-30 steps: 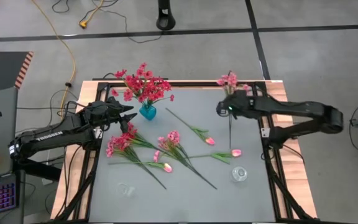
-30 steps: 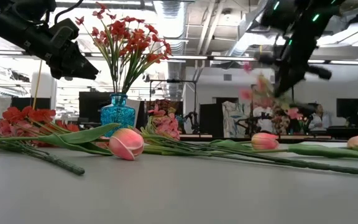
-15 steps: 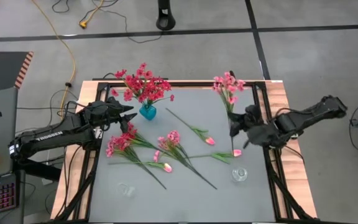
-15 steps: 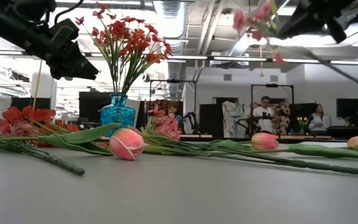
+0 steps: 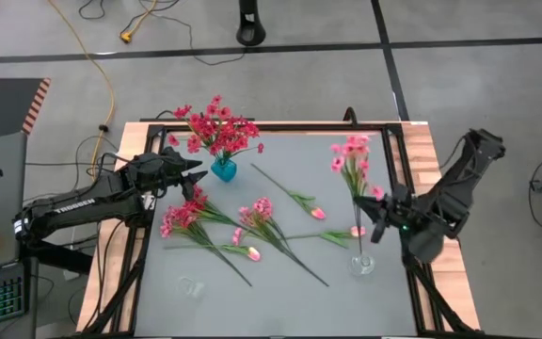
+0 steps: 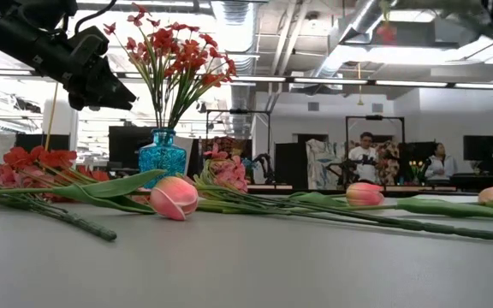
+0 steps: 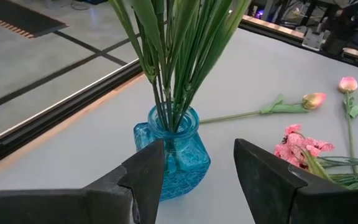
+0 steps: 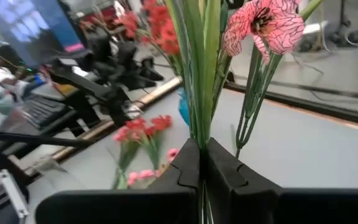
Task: Sort flowers into vase by color
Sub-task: Put the top pink flowers into the right transparent vase
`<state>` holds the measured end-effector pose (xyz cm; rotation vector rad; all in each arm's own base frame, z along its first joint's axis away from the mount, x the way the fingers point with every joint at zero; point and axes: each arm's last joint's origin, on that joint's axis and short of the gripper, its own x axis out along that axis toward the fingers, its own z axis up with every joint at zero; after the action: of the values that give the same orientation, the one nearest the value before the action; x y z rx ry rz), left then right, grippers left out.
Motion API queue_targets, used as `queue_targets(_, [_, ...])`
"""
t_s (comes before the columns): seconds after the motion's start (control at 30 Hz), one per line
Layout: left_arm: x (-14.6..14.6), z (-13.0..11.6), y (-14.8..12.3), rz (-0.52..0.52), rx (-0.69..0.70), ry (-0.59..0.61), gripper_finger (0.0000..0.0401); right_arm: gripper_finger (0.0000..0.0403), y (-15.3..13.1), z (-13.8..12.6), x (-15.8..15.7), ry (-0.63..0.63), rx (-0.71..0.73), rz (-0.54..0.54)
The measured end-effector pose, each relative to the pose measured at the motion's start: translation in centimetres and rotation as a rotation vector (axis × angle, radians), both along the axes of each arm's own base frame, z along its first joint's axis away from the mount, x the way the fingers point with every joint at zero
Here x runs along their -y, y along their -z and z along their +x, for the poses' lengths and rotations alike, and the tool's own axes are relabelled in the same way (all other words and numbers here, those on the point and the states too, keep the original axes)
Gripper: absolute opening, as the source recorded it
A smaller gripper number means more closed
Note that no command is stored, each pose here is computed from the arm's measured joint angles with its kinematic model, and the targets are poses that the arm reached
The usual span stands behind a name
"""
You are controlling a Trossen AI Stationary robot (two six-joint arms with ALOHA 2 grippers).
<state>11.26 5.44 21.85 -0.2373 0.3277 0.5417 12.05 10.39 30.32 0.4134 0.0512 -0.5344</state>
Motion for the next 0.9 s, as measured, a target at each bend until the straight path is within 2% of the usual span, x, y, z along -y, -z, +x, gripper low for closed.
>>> queue_targets(0.27, [0.0, 0.0, 0.0, -0.002, 0.002, -0.001, 0.0181, 0.0036, 0.1, -1.2, -1.5, -0.086, 0.015, -0.036])
queue_targets(0.9, [0.0, 0.0, 0.0, -0.002, 0.003, -0.001, 0.0181, 0.0037, 4.0, 0.8, -5.4, -0.094, -0.113, -0.264])
